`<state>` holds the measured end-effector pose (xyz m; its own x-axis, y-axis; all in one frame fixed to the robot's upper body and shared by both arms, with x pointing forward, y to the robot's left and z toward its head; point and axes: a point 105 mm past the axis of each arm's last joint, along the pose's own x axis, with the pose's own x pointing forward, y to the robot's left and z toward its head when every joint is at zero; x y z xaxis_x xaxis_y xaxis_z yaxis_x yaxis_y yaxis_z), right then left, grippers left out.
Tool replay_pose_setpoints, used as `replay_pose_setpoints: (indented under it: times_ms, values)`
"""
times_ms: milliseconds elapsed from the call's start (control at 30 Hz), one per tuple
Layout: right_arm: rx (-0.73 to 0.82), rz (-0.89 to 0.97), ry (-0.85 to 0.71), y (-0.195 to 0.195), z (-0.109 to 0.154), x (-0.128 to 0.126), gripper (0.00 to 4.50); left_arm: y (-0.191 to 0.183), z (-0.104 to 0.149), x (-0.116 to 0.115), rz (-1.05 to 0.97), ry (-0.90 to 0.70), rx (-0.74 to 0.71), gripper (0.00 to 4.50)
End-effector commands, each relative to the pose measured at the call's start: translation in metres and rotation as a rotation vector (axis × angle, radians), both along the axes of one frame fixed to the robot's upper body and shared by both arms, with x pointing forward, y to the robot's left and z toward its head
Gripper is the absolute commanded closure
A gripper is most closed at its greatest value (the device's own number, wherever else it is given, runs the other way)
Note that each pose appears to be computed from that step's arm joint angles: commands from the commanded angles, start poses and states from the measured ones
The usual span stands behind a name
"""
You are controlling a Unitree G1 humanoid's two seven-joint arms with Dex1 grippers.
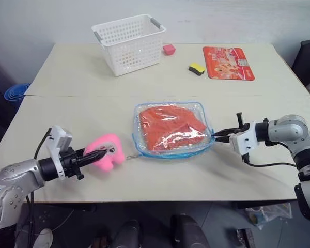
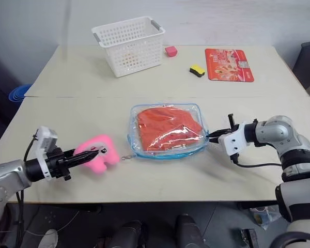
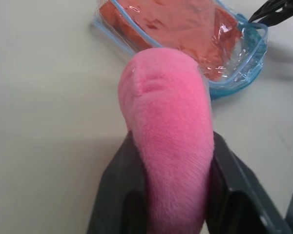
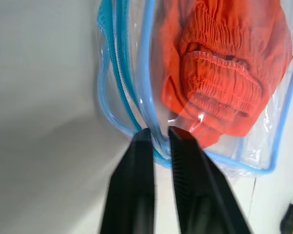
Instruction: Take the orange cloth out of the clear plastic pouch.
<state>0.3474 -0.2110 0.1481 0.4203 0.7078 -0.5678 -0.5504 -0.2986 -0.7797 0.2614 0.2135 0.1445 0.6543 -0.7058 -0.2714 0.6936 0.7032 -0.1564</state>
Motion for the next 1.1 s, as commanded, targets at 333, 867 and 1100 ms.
replay_pose_setpoints:
  times_ms: [333, 867, 1100]
  values:
    - [0.197, -0.138, 0.077, -0.019, 0.027, -0.018, 0.04, 0.044, 0.016, 0.003, 0.142, -0.056, 0.023, 0.00]
    - [0.824, -0.364, 0.798, 0.043, 0.047, -0.094, 0.04, -0.097, 0.028, 0.021, -0.652, -0.617, 0.735, 0.00]
    - [0.874, -0.437, 0.795, 0.051, 0.027, -0.110, 0.04, -0.114, 0.001, 0.031, -0.703, -0.621, 0.708, 0.00]
